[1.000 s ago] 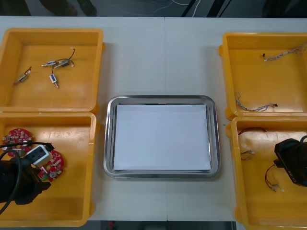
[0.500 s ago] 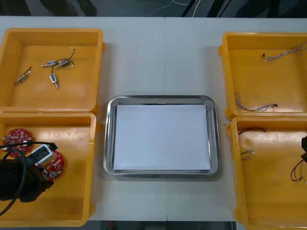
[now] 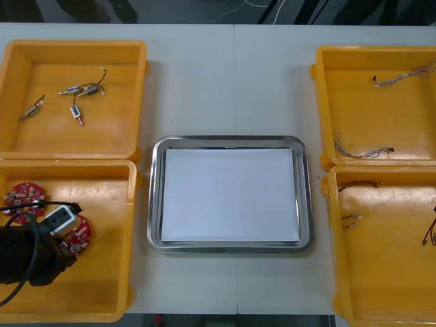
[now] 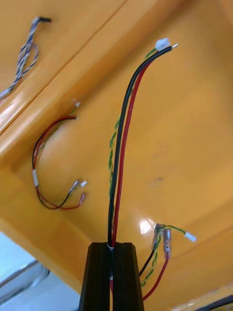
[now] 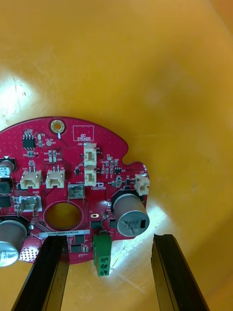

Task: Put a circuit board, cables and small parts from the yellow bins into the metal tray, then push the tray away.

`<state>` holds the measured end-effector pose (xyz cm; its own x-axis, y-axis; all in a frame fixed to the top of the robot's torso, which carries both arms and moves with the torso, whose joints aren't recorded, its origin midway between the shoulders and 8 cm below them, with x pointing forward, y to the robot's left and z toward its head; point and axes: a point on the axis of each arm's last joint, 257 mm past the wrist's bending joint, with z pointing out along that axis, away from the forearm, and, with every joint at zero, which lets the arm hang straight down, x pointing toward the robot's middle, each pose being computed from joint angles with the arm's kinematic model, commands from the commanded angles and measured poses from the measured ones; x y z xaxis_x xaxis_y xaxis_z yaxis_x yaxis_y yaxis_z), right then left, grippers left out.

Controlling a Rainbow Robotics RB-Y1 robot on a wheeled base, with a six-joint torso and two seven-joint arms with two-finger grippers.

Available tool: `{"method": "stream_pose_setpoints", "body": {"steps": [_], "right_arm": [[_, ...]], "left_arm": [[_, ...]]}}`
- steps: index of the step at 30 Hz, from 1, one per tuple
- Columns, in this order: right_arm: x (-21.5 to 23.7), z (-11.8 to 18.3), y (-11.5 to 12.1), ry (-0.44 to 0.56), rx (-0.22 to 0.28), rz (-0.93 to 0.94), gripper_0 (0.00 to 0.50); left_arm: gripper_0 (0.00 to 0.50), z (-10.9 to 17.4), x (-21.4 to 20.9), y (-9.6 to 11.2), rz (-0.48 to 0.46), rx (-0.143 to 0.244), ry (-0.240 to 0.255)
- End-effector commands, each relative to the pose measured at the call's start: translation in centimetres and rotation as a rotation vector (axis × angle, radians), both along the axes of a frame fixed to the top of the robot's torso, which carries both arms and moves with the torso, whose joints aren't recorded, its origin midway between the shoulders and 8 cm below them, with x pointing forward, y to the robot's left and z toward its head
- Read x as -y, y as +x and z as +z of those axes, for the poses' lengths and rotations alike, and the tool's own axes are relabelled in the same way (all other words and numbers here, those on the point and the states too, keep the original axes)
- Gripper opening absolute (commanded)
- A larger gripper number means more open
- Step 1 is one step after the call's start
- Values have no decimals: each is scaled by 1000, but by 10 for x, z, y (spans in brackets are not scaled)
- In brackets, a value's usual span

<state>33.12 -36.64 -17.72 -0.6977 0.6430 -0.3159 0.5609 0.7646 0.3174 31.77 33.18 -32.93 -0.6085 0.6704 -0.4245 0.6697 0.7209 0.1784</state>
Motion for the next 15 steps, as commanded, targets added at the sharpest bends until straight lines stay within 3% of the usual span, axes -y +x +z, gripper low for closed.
{"method": "stream_pose_setpoints", "body": {"steps": [1, 9, 14, 15], "right_arm": [[0, 28, -3, -136, 23, 213, 0], [-22, 47, -3, -313, 19, 551, 0], [-41, 55, -4, -379, 29, 665, 0], [-48, 55, -4, -371, 30, 685, 0]], "left_arm": [[500, 5, -9, 6, -95, 27, 75], [500, 3, -10, 7, -94, 30, 78], [500, 2, -9, 6, -96, 29, 78], [400, 1, -9, 6, -97, 30, 76]]}}
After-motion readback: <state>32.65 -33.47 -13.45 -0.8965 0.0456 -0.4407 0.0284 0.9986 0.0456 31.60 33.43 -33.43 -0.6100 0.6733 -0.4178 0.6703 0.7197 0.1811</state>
